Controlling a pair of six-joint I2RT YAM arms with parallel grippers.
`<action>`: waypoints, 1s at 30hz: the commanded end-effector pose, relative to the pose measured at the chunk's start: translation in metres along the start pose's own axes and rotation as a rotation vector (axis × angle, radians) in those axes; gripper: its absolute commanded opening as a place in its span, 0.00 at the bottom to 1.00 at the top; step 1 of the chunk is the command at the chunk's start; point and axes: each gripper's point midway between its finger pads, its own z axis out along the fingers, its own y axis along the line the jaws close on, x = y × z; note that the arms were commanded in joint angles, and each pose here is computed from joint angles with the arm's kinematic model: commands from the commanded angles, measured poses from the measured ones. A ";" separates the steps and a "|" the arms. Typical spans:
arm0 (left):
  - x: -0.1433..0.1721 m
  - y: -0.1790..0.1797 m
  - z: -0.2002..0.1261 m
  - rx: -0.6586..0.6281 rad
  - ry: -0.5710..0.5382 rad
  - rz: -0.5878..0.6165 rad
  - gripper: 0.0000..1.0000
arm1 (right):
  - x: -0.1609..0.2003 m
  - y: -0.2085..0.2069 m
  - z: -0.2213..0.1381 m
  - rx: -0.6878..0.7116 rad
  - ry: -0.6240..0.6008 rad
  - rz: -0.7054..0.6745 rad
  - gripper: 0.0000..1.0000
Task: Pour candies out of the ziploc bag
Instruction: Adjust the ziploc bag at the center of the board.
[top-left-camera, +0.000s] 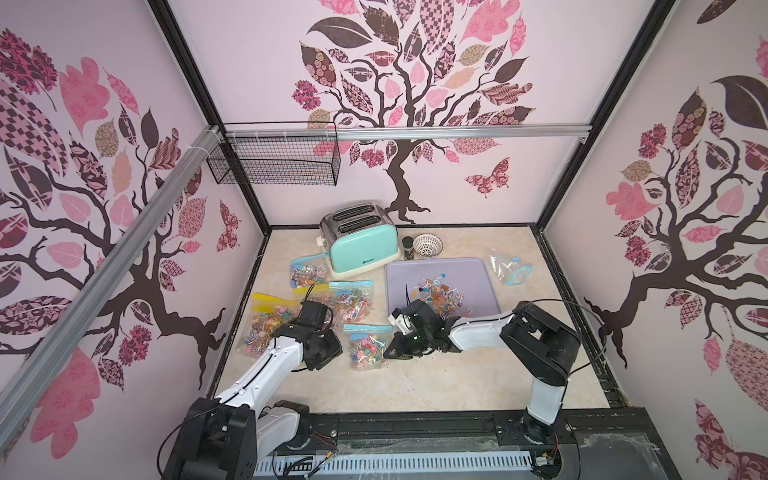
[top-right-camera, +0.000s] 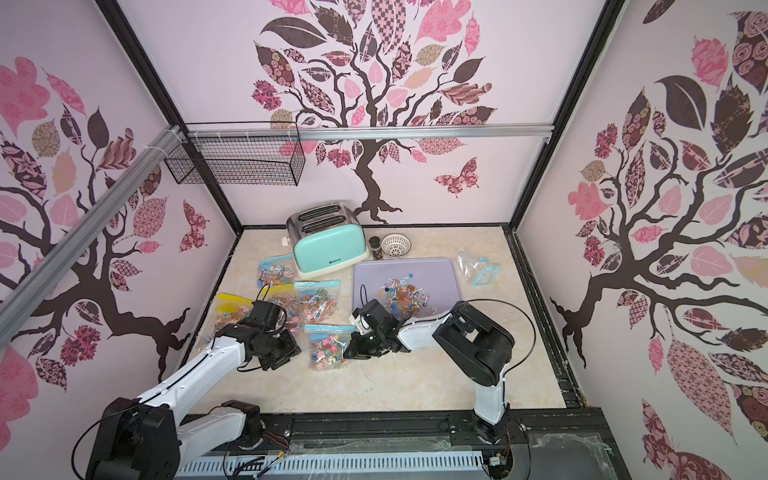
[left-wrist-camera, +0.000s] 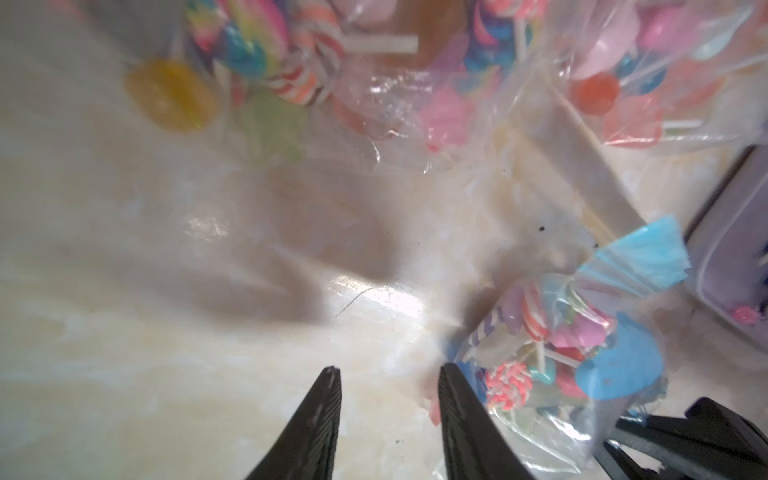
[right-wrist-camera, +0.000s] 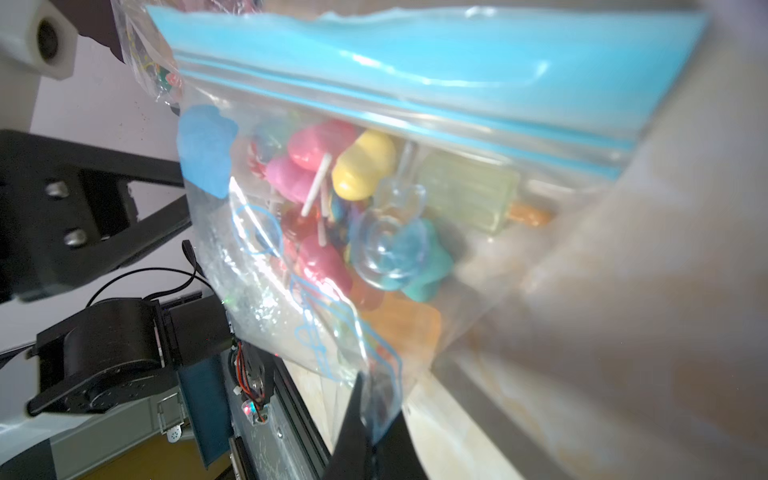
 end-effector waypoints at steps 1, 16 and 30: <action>-0.003 -0.019 0.007 0.052 -0.015 0.044 0.39 | 0.019 0.006 -0.002 -0.013 0.010 0.018 0.04; 0.001 -0.082 0.029 0.076 0.046 0.260 0.38 | 0.027 0.007 -0.070 0.175 -0.146 -0.075 0.66; 0.058 -0.167 0.060 0.099 0.155 0.519 0.39 | 0.013 -0.016 -0.160 0.325 -0.404 -0.057 0.68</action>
